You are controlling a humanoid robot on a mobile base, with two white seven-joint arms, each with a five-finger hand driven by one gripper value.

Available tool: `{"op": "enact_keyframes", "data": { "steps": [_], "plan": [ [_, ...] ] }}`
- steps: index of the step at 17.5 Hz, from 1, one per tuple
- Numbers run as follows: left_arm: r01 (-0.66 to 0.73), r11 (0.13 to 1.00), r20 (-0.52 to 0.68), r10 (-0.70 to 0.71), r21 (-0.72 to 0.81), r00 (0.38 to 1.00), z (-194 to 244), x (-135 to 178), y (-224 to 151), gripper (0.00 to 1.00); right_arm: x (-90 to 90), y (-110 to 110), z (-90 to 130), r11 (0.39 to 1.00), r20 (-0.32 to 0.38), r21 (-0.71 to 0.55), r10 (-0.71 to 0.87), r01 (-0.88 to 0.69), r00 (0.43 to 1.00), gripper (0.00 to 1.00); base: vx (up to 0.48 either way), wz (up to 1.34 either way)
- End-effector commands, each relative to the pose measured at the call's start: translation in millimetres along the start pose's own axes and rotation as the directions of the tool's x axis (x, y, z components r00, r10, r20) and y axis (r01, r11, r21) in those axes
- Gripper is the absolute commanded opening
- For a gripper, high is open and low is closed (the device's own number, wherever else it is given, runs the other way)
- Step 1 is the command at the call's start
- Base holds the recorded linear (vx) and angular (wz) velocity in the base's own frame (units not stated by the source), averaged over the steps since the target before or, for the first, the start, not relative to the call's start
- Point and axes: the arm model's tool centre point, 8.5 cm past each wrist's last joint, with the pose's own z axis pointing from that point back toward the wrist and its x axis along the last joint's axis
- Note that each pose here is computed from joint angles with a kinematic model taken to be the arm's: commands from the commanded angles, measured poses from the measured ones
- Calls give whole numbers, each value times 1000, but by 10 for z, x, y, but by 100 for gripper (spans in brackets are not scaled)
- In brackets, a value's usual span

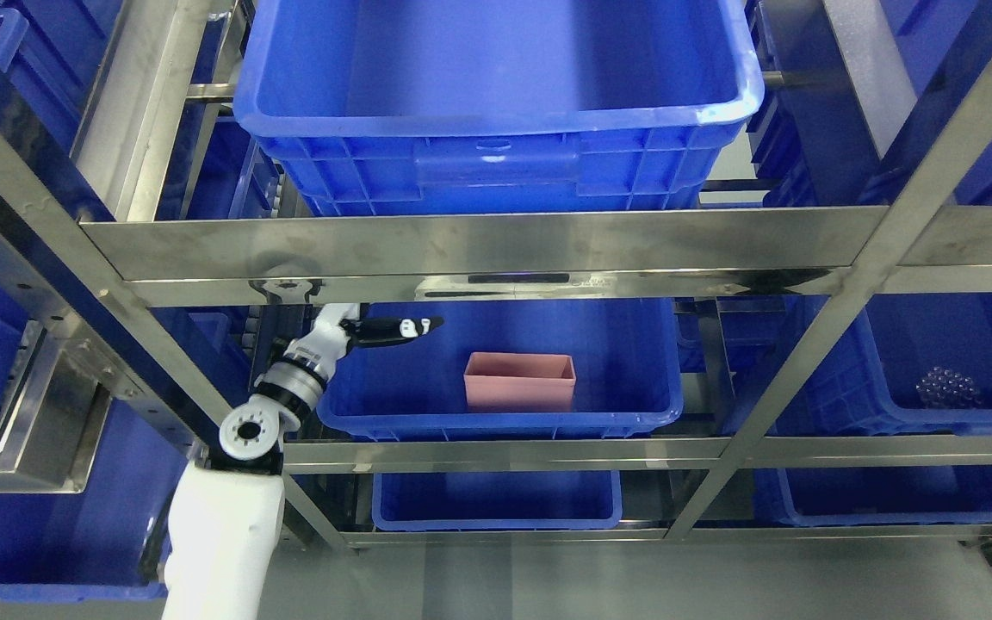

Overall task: Place storage box into left shelf container
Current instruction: 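Release the pink box in the bin and withdraw the left hand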

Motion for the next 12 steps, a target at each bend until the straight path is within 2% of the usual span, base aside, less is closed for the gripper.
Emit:
{"op": "enact_keyframes", "data": {
  "steps": [1, 3, 12],
  "plan": [
    [-142, 964, 272, 79, 224, 959, 685, 742, 0, 99, -19, -113, -7, 1000, 5, -18, -3, 3, 1000, 100, 0, 0],
    [-147, 967, 259, 90, 208, 962, 841, 716, -135, 100, -19, -113, -7, 1000, 5, -18, -3, 3, 1000, 100, 0, 0],
    [-155, 966, 216, 110, 205, 970, 1075, 443, -270, 100, -19, -113, -7, 1000, 5, -18, -3, 3, 1000, 100, 0, 0]
  ]
}}
